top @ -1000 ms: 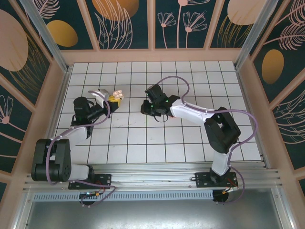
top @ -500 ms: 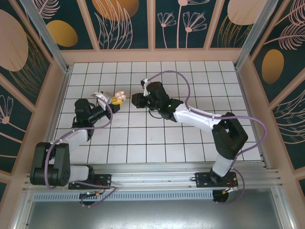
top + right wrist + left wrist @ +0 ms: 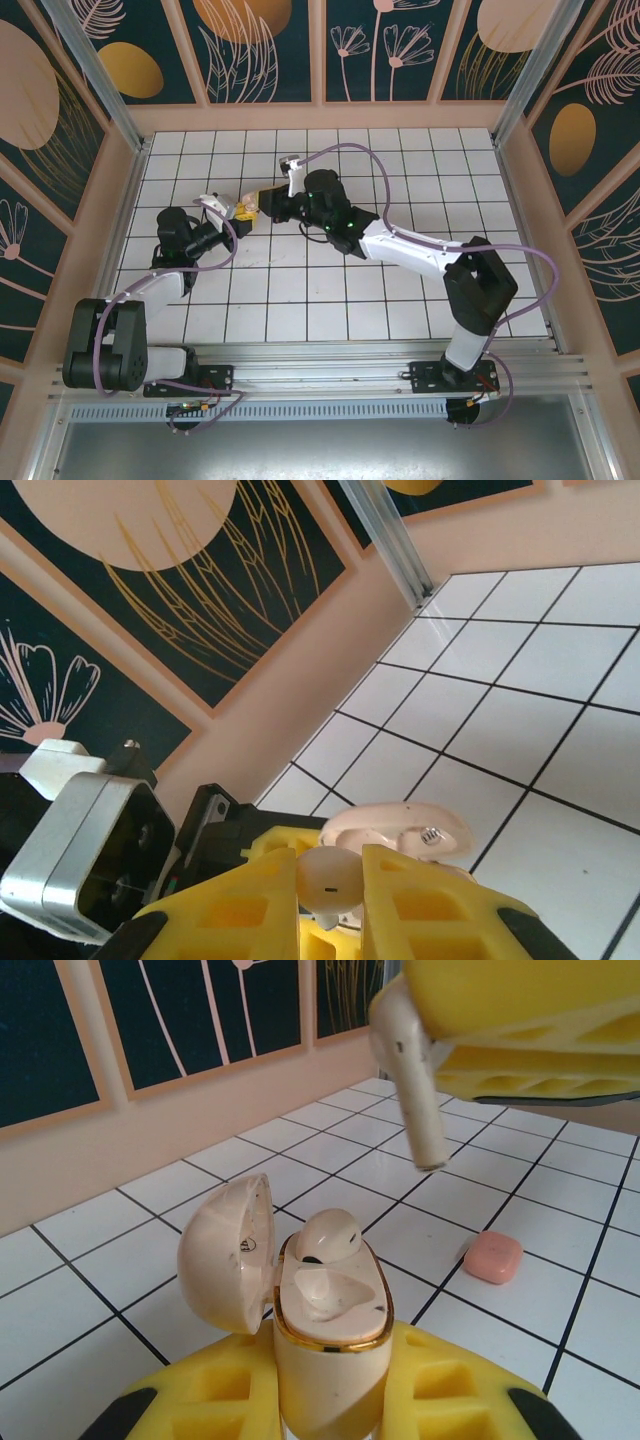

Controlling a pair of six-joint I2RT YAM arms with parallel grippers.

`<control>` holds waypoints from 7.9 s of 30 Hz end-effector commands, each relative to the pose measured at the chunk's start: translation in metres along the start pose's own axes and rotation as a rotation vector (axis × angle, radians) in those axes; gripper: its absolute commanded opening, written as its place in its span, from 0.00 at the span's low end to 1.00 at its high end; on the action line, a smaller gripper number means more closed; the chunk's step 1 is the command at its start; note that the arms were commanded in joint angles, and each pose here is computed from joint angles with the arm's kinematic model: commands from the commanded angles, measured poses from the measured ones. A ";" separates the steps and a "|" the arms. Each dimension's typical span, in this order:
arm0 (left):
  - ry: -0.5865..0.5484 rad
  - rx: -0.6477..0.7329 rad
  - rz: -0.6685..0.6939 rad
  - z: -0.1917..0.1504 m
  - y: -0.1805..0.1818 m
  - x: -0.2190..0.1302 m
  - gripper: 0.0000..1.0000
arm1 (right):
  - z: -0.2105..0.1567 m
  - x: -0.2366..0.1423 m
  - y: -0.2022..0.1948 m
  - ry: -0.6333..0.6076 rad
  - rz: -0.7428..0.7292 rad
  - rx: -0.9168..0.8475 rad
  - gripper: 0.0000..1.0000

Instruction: Insert wireless bluetooth earbuds into charging case

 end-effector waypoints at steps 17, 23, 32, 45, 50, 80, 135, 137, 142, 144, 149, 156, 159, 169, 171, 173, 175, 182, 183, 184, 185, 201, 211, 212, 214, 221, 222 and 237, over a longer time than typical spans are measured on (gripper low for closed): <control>-0.079 0.020 -0.032 0.020 -0.003 -0.002 0.10 | -0.002 0.023 0.000 0.000 0.050 -0.012 0.19; -0.099 0.000 -0.026 0.023 -0.002 -0.002 0.10 | -0.014 0.020 -0.006 0.050 0.025 -0.010 0.19; -0.116 -0.006 -0.028 0.027 -0.002 -0.003 0.10 | -0.025 0.021 -0.008 0.089 0.052 -0.009 0.19; -0.128 0.006 -0.035 0.031 -0.003 -0.004 0.10 | -0.037 0.022 -0.014 0.128 0.059 -0.013 0.19; -0.136 0.013 -0.050 0.033 -0.004 -0.004 0.10 | -0.045 0.018 -0.018 0.185 0.057 -0.045 0.19; -0.133 0.042 -0.114 0.033 -0.011 -0.005 0.11 | -0.009 0.011 -0.007 0.160 0.081 -0.086 0.38; -0.151 0.075 -0.266 0.059 -0.024 -0.004 0.12 | 0.040 -0.005 -0.008 0.397 0.466 0.133 0.55; -0.149 0.076 -0.254 0.059 -0.023 -0.005 0.13 | 0.038 -0.009 -0.005 0.404 0.477 0.130 0.54; -0.128 0.062 -0.221 0.056 -0.021 -0.004 0.12 | 0.040 -0.022 0.006 0.391 0.517 0.115 0.51; -0.120 0.056 -0.211 0.055 -0.020 -0.004 0.12 | 0.039 -0.027 0.009 0.398 0.530 0.120 0.49; -0.105 0.038 -0.189 0.054 -0.018 -0.004 0.12 | 0.039 -0.049 0.011 0.336 0.492 0.099 0.48; -0.065 -0.094 -0.137 0.058 -0.008 0.004 0.11 | 0.052 -0.084 -0.052 0.024 0.070 0.298 0.46; -0.008 -0.169 -0.129 0.059 -0.011 0.018 0.10 | 0.045 -0.111 -0.098 -0.148 -0.181 0.482 0.46; 0.244 -0.585 -0.115 0.065 -0.048 0.085 0.09 | 0.011 -0.186 -0.150 -0.252 -0.615 0.564 0.46; 0.334 -0.698 -0.114 0.055 -0.054 0.100 0.10 | 0.005 -0.193 -0.152 -0.245 -0.632 0.564 0.46; 0.426 -0.847 -0.107 0.042 -0.057 0.115 0.10 | 0.001 -0.197 -0.152 -0.245 -0.639 0.565 0.46; 0.503 -0.954 -0.120 0.024 -0.064 0.127 0.11 | -0.004 -0.200 -0.154 -0.241 -0.644 0.566 0.46; 0.693 -1.037 -0.144 -0.016 -0.093 0.154 0.13 | -0.013 -0.202 -0.160 -0.188 -0.653 0.559 0.46; 0.717 -1.046 -0.151 -0.020 -0.098 0.156 0.13 | -0.014 -0.201 -0.161 -0.180 -0.650 0.556 0.46; 0.738 -1.051 -0.159 -0.024 -0.102 0.158 0.14 | -0.014 -0.199 -0.162 -0.167 -0.646 0.555 0.46; 0.757 -1.057 -0.162 -0.027 -0.106 0.160 0.15 | -0.015 -0.198 -0.163 -0.155 -0.644 0.555 0.46; 0.978 -1.028 -0.054 -0.071 -0.121 0.152 0.30 | -0.016 -0.185 -0.177 -0.045 -0.611 0.533 0.44; 1.028 -0.952 0.049 -0.070 -0.114 0.135 0.52 | -0.001 -0.182 -0.181 -0.027 -0.584 0.509 0.43; 1.025 -0.938 0.057 -0.068 -0.113 0.134 0.53 | 0.000 -0.182 -0.180 -0.026 -0.586 0.505 0.43; 1.018 -0.910 0.073 -0.063 -0.109 0.131 0.55 | 0.001 -0.183 -0.181 -0.024 -0.592 0.500 0.43; 0.933 -0.836 0.169 -0.040 -0.078 0.111 0.82 | 0.022 -0.208 -0.193 -0.109 -0.665 0.462 0.48; 0.897 -0.831 0.189 -0.032 -0.069 0.105 0.98 | 0.028 -0.215 -0.195 -0.140 -0.687 0.445 0.53; 0.517 -0.544 0.728 0.011 0.061 0.003 0.99 | 0.052 -0.316 -0.271 -0.495 -1.029 0.191 0.99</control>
Point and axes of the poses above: each hand's point on the last joint's axis, 136 mm out from that joint toward the fingers, its own x axis out along the fingers, its own y axis along the line the jaws close on, z = x × y, the point moved 7 cm from there along -x, back along the fingers, and after that the axes turned 11 degrees about x, right-handed, at the moved point
